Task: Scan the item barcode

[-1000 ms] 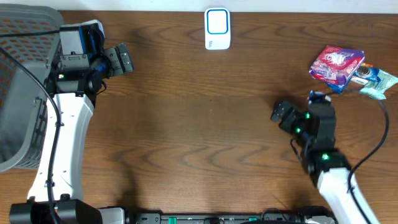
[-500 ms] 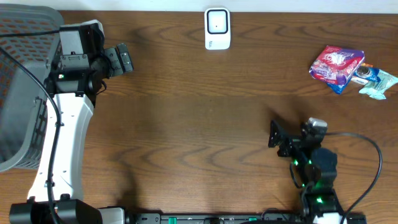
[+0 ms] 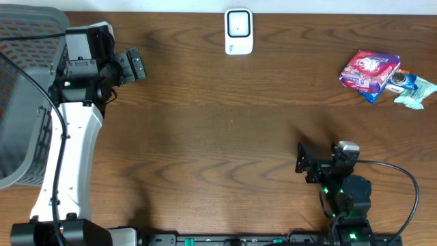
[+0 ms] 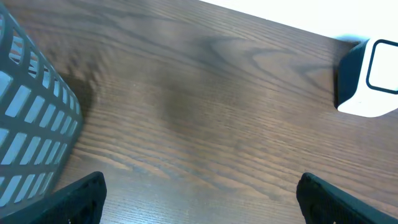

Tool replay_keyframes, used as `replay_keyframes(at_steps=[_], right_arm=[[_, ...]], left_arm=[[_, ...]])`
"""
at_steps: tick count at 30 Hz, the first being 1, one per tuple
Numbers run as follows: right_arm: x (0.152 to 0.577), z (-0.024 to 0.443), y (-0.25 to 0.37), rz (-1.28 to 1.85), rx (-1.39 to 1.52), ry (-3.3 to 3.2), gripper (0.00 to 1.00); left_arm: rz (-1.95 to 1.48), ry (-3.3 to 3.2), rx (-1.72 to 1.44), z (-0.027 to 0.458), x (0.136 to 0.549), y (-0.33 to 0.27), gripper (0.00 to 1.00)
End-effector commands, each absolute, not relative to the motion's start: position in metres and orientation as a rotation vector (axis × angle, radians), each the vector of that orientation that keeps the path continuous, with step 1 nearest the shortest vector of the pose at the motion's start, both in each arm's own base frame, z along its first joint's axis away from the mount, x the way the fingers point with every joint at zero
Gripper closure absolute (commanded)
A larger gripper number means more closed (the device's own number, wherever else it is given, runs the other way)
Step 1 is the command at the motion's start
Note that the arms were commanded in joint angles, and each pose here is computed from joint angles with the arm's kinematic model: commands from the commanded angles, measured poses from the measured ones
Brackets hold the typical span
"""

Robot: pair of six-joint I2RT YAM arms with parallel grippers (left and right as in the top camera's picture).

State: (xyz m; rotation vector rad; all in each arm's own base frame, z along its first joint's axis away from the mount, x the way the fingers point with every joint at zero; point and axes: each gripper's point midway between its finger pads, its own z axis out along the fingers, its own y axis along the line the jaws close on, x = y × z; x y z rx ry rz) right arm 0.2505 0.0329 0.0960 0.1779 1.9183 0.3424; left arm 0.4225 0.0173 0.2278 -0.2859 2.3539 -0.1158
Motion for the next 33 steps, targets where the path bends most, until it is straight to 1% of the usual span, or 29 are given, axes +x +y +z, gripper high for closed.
replay_keyframes(at_steps=[1,9,15,30,33], right_arm=[[0.248,0.097,0.031,0.315,0.166,1.912,0.01],[0.249,0.109,0.030,0.279,0.112,1.857,0.01],[0.249,0.112,0.025,0.172,0.000,1.843,0.01],[0.249,0.135,0.007,0.101,0.044,1.742,0.01],[0.248,0.142,0.005,0.066,0.018,1.711,0.01]], left_arm=[[-0.102,2.366,-0.291,0.223,0.422,0.020,0.02],[-0.102,2.366,-0.291,0.223,0.422,0.020,0.02],[-0.102,2.366,-0.291,0.223,0.422,0.020,0.02],[-0.102,2.366,-0.291,0.223,0.422,0.020,0.02],[-0.102,2.366,-0.291,0.223,0.422,0.020,0.02]])
